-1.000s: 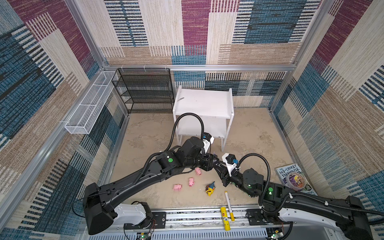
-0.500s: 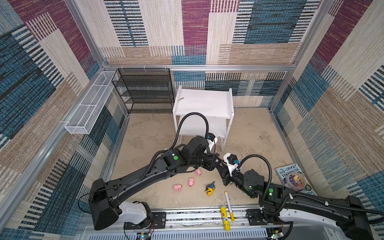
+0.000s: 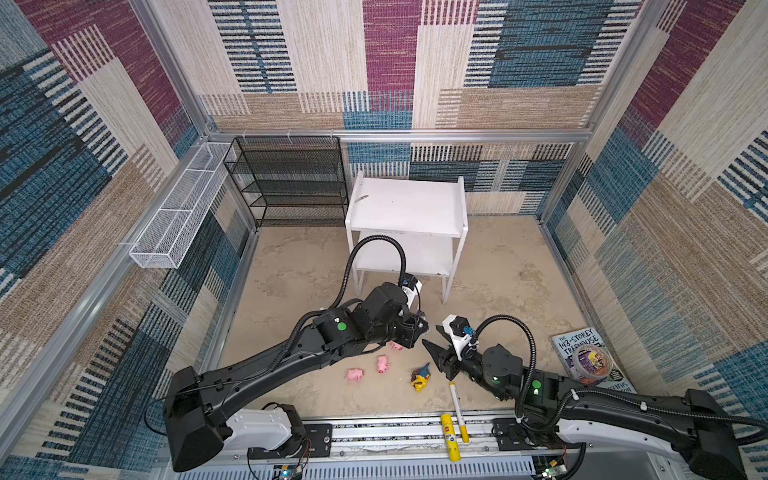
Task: Place and organize the plastic toys onto the shelf
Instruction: 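Bring the left gripper to the figure held by the right gripper and grasp it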
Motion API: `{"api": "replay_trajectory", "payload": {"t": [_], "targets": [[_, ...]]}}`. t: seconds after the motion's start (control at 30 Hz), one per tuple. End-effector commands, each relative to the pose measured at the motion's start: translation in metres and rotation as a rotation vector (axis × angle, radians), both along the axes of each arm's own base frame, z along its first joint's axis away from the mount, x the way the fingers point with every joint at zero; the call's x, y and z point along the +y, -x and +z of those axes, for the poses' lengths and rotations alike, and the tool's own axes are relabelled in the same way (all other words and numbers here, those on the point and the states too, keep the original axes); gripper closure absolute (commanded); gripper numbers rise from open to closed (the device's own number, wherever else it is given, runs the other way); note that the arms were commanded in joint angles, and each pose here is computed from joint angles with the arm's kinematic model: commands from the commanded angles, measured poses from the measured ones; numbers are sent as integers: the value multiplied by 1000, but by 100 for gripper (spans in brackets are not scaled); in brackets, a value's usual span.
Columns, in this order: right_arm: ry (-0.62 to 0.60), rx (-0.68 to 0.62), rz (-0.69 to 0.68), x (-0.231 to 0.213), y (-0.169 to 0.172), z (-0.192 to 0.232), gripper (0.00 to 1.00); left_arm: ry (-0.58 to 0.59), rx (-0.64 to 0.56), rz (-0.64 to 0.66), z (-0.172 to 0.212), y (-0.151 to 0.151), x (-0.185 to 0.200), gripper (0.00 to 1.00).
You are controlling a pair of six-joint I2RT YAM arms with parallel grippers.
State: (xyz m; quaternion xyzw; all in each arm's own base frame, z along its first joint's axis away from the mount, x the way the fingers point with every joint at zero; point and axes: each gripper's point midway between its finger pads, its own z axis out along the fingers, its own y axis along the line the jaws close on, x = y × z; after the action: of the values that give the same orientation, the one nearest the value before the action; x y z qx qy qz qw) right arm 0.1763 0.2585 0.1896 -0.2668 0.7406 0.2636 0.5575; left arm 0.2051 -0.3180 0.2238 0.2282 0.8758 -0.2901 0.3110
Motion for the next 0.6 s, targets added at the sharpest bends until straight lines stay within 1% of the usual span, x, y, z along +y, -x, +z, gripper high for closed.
{"api": "replay_trajectory", "payload": {"t": [0.0, 0.03, 0.1, 0.13, 0.17, 0.27, 0.37, 0.43, 0.47, 0.57], "targets": [[-23, 51, 79, 9, 12, -8, 36, -58, -111, 14, 0, -9, 15, 73], [-26, 62, 121, 12, 19, -11, 30, -71, -133, -9, -1, -7, 18, 73], [-52, 75, 268, 23, 41, -12, 17, -76, -180, -81, 1, 1, 19, 72], [-68, 80, 360, 28, 55, -11, 14, -72, -201, -126, 4, 6, 19, 72], [-85, 92, 414, 30, 63, -9, 13, -72, -220, -175, 5, 13, 19, 72], [-145, 120, 535, 29, 78, 2, 13, -47, -272, -311, 11, 33, 21, 72], [-201, 109, 586, 26, 82, 17, 13, 12, -324, -472, 15, 59, 20, 71], [-225, 98, 619, 27, 86, 27, 14, 52, -345, -548, 16, 74, 21, 71], [-230, 94, 631, 28, 86, 32, 14, 71, -354, -580, 18, 81, 21, 71], [-212, 113, 659, 35, 87, 33, 18, 95, -372, -601, 22, 87, 23, 71]]}}
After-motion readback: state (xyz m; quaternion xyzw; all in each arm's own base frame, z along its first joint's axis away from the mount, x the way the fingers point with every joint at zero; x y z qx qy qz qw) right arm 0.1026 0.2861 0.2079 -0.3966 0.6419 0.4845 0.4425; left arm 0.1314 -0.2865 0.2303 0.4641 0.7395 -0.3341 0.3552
